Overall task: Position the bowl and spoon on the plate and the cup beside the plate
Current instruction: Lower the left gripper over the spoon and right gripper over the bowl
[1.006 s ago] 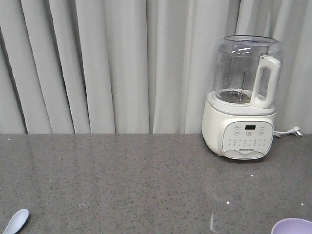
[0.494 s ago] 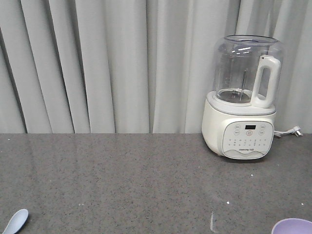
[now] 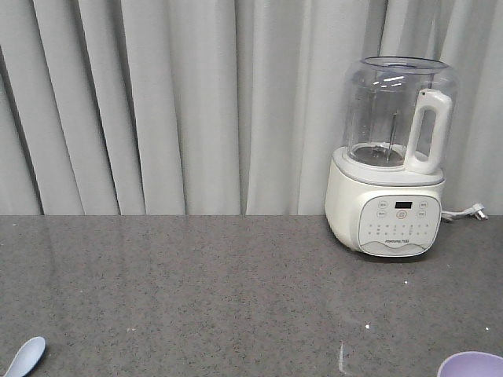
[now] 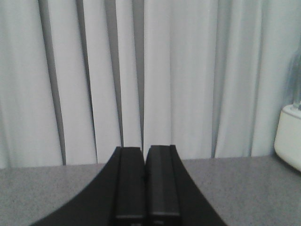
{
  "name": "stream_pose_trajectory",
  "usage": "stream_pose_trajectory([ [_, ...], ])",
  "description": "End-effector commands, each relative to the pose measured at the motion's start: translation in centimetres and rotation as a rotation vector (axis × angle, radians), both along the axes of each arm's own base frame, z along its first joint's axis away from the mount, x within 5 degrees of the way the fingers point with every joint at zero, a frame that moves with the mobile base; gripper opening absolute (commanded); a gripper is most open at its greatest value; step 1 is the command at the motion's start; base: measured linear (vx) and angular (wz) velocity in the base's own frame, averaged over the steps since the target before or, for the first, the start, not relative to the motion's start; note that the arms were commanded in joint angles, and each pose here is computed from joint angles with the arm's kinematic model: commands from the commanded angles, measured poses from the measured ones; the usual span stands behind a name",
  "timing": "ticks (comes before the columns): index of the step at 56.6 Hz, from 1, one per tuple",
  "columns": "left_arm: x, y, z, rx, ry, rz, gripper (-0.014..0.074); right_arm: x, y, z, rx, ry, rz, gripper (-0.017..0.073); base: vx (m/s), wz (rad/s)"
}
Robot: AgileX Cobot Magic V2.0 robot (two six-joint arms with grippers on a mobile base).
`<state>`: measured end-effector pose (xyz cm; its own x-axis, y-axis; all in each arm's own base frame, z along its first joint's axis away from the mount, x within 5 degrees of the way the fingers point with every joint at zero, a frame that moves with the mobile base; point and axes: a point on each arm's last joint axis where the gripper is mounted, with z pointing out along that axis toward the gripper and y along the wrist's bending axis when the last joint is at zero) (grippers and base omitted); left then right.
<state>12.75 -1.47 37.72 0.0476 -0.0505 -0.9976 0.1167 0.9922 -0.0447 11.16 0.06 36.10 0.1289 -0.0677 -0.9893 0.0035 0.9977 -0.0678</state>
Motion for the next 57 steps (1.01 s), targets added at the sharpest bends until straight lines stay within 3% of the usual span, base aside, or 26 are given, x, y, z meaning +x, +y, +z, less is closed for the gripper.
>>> stream_pose_trajectory([
  [1,0.7,-0.1,1.5,-0.011,-0.085,-0.001,-0.0003,0.6,0.0,1.5,-0.012,-0.07,-0.004,-0.0006,0.0,0.0],
  [8,0.9,-0.1,1.5,-0.012,-0.086,-0.001,0.0021,0.8,0.0,1.4,-0.018,-0.056,-0.005,0.0012,0.0,0.0],
  [14,0.9,-0.1,1.5,-0.012,-0.093,-0.002,0.0095,0.8,0.0,1.4,-0.026,-0.055,-0.006,0.0079,0.0,0.0],
  [19,0.9,-0.1,1.6,-0.013,-0.093,-0.002,0.02,0.8,0.0,1.4,-0.026,-0.055,-0.006,0.0197,0.0,0.0],
  [32,0.9,-0.1,1.6,-0.013,-0.093,-0.002,0.0517,0.8,0.0,1.5,-0.026,-0.076,-0.006,0.0629,0.0,0.0],
  [37,0.9,-0.1,1.6,-0.013,-0.093,-0.002,0.057,0.8,0.0,1.6,-0.02,-0.083,-0.006,0.071,0.0,0.0],
  [41,0.9,-0.1,1.6,-0.013,-0.097,-0.002,0.0573,0.8,0.0,1.6,-0.004,-0.083,-0.004,0.0722,0.0,0.0],
  [48,0.9,-0.1,1.6,-0.013,-0.099,-0.002,0.0573,1.0,0.1,1.6,0.155,0.085,0.024,0.0699,0.0,0.0],
  [57,0.9,-0.1,1.6,-0.013,-0.099,-0.002,0.0573,4.6,0.4,2.7,0.269,0.447,0.019,0.0666,0.0,0.0],
])
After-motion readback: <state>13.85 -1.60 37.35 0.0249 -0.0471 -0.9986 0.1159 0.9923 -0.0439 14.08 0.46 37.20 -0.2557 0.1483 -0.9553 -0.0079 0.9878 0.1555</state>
